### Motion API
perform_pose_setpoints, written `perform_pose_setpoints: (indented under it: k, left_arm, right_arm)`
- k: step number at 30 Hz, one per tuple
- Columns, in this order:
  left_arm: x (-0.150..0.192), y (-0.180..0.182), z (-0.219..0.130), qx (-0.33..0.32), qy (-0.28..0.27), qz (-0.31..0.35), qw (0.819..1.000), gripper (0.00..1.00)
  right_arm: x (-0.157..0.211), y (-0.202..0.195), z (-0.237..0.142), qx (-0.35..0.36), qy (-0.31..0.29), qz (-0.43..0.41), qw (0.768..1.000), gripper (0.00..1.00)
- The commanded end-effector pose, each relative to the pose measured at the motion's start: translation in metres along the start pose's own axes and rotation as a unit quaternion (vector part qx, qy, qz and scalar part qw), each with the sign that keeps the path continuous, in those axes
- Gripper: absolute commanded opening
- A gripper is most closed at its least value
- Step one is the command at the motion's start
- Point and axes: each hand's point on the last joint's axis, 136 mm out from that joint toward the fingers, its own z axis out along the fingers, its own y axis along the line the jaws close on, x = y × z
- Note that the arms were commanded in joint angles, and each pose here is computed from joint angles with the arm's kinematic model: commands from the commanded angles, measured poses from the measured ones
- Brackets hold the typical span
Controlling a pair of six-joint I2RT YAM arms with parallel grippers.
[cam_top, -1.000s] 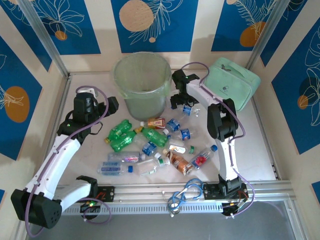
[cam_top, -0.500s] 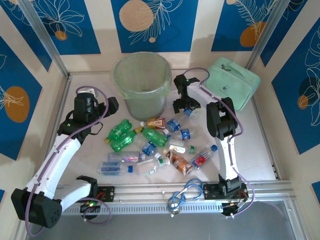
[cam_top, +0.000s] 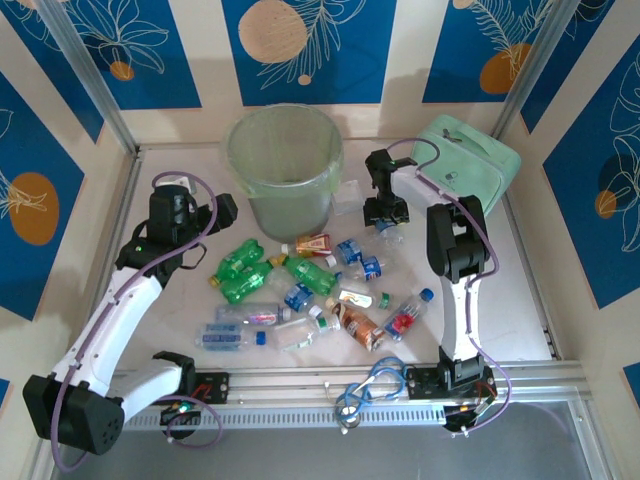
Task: Put the plastic bottles in the bin
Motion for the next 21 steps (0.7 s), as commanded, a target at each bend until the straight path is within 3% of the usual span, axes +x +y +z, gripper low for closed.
perform_pose_setpoints:
  k: [1, 7, 13, 15, 18, 21]
  left_arm:
    - [-0.014, -0.015, -0.006, 0.025, -0.018, -0.005, 1.000, 0.95]
    - [-0.016, -0.020, -0.005, 0.037, -0.018, -0.010, 0.999, 0.95]
    - [-0.024, -0.046, -0.009, 0.102, -0.020, -0.017, 0.994, 0.95]
    - [-0.029, -0.077, -0.017, 0.186, -0.022, -0.011, 0.982, 0.92]
    - [-0.035, -0.127, -0.041, 0.315, -0.021, 0.000, 0.949, 0.91]
    - [-0.038, -0.164, -0.070, 0.386, -0.024, 0.034, 0.921, 0.94]
  right_arm:
    - [-0.003, 0.006, -0.026, -0.024, -0.028, 0.005, 0.999, 0.64]
    - [-0.002, 0.007, -0.042, -0.026, -0.049, 0.005, 0.998, 0.54]
    - [0.000, 0.014, -0.085, -0.045, -0.087, 0.000, 0.995, 0.52]
    - [0.000, 0.018, -0.108, -0.074, -0.108, 0.007, 0.991, 0.52]
    - [0.002, 0.026, -0.147, -0.123, -0.144, 0.021, 0.982, 0.52]
    - [0.009, 0.029, -0.185, -0.172, -0.178, 0.042, 0.968, 0.52]
